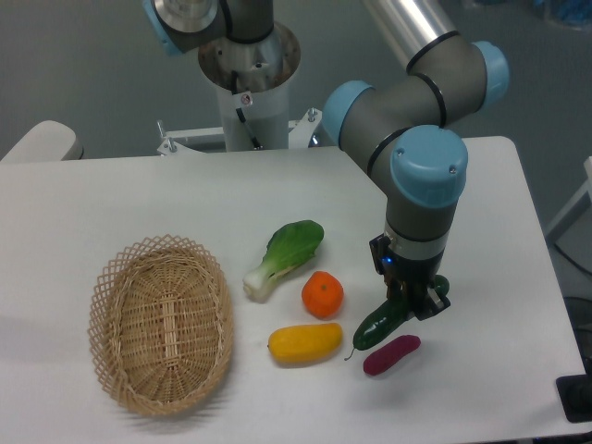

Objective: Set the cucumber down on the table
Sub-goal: 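Lift the held green cucumber slightly upward with the gripper, then lower the green cucumber down onto the table beside the eggplant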

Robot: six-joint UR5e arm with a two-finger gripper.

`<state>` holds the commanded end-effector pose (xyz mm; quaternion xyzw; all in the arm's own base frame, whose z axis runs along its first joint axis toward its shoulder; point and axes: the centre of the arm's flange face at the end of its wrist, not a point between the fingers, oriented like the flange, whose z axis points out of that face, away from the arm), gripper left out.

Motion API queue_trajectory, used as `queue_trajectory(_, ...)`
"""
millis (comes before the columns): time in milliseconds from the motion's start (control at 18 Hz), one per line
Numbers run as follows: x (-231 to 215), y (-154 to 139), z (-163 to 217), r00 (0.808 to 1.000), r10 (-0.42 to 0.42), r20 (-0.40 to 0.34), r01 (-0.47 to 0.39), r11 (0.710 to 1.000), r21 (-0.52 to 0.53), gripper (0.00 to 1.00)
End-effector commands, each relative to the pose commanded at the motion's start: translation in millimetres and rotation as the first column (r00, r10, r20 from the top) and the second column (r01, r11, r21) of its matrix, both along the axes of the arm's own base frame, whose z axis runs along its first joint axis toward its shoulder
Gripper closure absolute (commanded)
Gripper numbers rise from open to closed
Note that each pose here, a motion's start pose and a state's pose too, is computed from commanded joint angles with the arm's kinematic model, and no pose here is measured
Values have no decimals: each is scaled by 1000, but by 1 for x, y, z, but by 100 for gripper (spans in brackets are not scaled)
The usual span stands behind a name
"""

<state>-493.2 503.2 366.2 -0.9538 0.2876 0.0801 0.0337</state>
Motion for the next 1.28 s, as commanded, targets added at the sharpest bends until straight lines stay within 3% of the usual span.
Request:
queue_trajectory(389,-3,-6,-1,1000,7,3,-7,1000,-8,68)
queue_trajectory(833,-25,-58,-20,992,-128,23,129,990,-53,68)
queue_trajectory(1000,-25,-65,-33,987,-158,40,160,985,-65,68)
queue_trajectory(1278,-37,-91,-65,962,-262,81,268,959,-87,68)
